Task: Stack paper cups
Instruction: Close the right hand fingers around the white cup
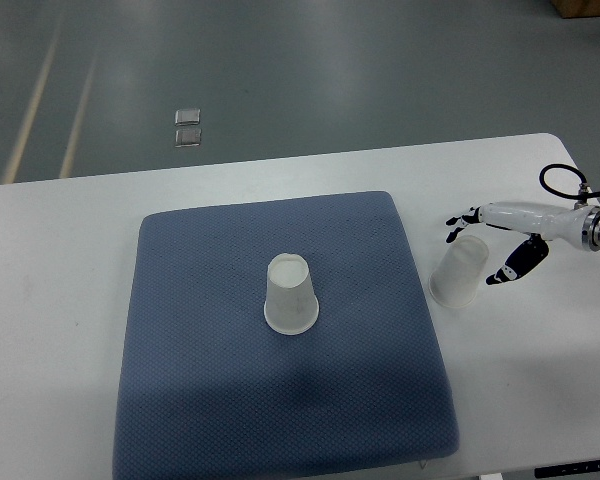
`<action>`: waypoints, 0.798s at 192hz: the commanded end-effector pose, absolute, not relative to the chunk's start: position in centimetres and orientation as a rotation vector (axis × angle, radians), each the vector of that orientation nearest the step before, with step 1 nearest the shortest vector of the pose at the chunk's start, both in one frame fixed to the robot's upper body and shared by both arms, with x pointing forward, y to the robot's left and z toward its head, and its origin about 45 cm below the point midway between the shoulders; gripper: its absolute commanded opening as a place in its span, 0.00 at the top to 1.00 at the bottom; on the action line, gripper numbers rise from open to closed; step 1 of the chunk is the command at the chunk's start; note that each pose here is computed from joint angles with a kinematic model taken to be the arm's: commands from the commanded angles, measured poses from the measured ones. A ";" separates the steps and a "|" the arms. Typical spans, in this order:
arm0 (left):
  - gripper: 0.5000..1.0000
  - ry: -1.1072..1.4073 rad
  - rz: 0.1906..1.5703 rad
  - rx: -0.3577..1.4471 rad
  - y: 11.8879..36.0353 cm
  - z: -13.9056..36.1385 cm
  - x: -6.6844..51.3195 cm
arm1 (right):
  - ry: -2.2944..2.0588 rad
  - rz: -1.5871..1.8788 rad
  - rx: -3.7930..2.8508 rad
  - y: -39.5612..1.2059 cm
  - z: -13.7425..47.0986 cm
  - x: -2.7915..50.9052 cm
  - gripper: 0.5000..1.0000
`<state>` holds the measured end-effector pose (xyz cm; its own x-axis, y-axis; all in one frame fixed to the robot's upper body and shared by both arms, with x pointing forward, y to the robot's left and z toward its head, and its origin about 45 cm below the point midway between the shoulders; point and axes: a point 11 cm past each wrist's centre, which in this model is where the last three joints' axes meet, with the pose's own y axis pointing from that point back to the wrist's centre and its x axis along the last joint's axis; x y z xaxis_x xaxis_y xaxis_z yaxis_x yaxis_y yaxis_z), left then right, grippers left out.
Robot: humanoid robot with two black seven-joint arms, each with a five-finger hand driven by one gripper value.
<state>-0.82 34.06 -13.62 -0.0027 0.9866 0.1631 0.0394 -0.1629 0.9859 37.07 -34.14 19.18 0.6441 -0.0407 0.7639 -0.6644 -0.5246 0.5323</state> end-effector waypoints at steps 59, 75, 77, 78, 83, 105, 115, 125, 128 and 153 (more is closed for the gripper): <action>0.00 1.161 1.315 1.356 34.1 -13.6 -0.8 | -0.591 0.905 1.954 -34.8 18.8 37.5 0.28; 0.00 1.161 1.315 1.356 34.1 -13.6 -0.8 | -0.595 0.911 1.956 -34.6 18.9 37.6 0.33; 0.00 1.161 1.315 1.356 34.1 -13.6 -0.8 | -0.595 0.914 1.957 -34.6 19.0 37.6 0.33; 0.00 1.161 1.315 1.356 34.1 -13.6 -0.8 | -0.595 0.914 1.957 -34.6 19.0 37.6 0.33; 0.00 1.160 1.316 1.357 34.1 -13.6 -0.8 | -0.596 0.917 1.958 -34.5 19.0 37.6 0.33; 0.00 1.161 1.315 1.356 34.1 -13.6 -0.8 | -0.591 0.926 1.980 -33.7 19.0 37.6 0.34; 0.00 1.161 1.315 1.356 34.1 -13.6 -0.8 | -0.590 0.927 1.982 -33.6 19.0 37.6 0.35; 0.00 1.161 1.315 1.356 34.1 -13.6 -0.8 | -0.587 0.926 1.986 -33.6 18.9 37.6 0.35; 0.00 1.162 1.316 1.355 34.1 -13.6 -0.8 | -0.587 0.928 1.985 -33.5 18.9 37.6 0.35; 0.00 1.161 1.315 1.356 34.1 -13.6 -0.8 | -0.579 0.927 1.991 -33.4 18.9 37.5 0.35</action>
